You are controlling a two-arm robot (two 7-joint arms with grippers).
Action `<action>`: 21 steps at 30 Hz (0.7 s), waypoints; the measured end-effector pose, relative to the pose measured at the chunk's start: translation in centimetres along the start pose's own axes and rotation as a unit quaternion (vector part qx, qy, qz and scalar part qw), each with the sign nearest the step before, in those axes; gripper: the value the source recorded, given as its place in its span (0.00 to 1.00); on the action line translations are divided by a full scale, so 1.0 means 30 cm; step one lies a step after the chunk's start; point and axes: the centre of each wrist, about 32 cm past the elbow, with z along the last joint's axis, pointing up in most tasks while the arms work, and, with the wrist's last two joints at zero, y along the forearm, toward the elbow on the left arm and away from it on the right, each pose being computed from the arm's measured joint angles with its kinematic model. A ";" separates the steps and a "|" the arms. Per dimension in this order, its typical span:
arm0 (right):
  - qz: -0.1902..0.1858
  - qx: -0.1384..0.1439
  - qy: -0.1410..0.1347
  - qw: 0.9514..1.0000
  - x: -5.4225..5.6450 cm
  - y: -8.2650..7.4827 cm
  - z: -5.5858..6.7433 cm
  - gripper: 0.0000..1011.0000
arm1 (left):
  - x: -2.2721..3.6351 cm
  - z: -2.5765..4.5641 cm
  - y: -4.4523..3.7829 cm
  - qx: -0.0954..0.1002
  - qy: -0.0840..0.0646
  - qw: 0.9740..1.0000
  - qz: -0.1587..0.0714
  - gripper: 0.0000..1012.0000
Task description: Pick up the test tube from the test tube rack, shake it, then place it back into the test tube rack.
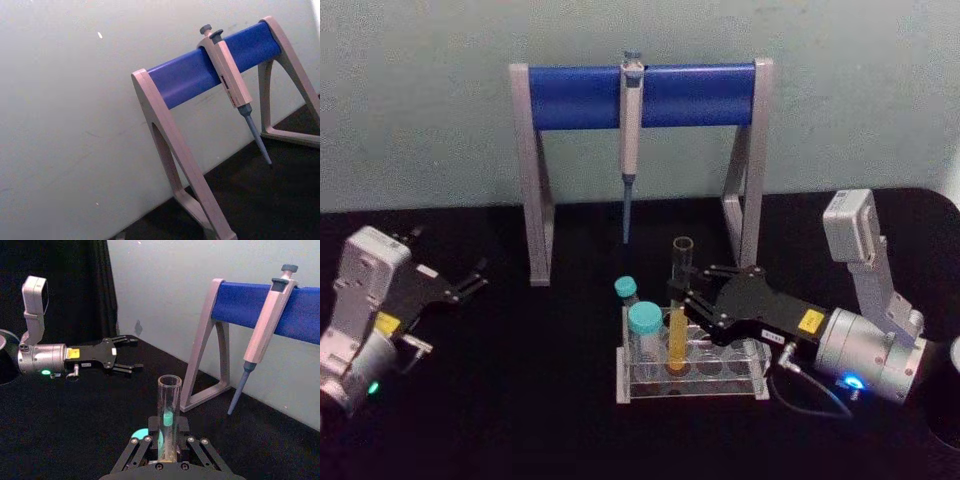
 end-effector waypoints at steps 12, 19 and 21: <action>-0.002 -0.007 0.008 1.000 -0.003 0.001 -0.022 0.23 | 0.000 0.000 0.000 0.000 0.000 1.000 0.000 0.99; -0.003 -0.012 0.013 1.000 -0.003 0.003 -0.036 0.23 | 0.000 0.000 0.000 0.000 0.000 1.000 0.000 0.99; -0.004 -0.014 0.014 1.000 -0.003 0.004 -0.039 0.23 | 0.000 0.000 0.000 0.000 0.000 1.000 0.000 0.99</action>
